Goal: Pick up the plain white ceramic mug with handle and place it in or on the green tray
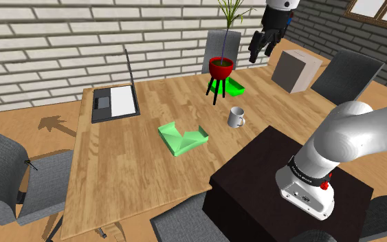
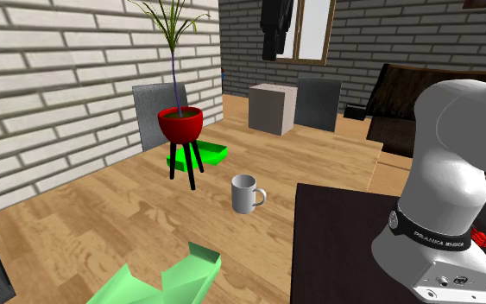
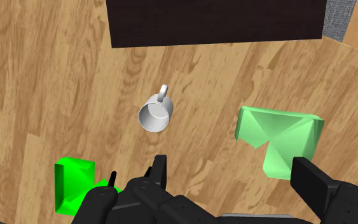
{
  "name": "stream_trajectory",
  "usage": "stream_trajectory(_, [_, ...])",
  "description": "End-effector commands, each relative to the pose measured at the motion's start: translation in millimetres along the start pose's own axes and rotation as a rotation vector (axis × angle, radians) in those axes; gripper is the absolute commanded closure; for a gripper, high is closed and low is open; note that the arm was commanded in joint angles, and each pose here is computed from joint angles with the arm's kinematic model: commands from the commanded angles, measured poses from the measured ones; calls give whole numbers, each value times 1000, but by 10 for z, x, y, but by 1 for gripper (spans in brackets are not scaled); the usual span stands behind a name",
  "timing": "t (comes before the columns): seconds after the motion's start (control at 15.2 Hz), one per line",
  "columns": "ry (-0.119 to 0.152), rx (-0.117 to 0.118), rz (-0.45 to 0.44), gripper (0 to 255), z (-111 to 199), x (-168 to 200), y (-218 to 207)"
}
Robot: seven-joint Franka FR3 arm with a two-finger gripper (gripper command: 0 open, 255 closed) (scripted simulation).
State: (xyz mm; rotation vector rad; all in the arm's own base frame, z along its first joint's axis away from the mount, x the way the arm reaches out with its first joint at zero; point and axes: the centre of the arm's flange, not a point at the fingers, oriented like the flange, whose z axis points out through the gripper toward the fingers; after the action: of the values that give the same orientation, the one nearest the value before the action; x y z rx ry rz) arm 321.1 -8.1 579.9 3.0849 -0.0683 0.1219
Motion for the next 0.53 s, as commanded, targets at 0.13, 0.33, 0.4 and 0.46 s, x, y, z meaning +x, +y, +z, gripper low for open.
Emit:
stream_trajectory(0.13, [-8,3,12,0,239,71,100])
stream_trajectory(0.33, [-20,8,29,0,600,171,249])
stream_trajectory(0.4, [-24,9,35,0,721,203,299])
stream_trajectory(0.46, [-28,11,41,0,842,234,349])
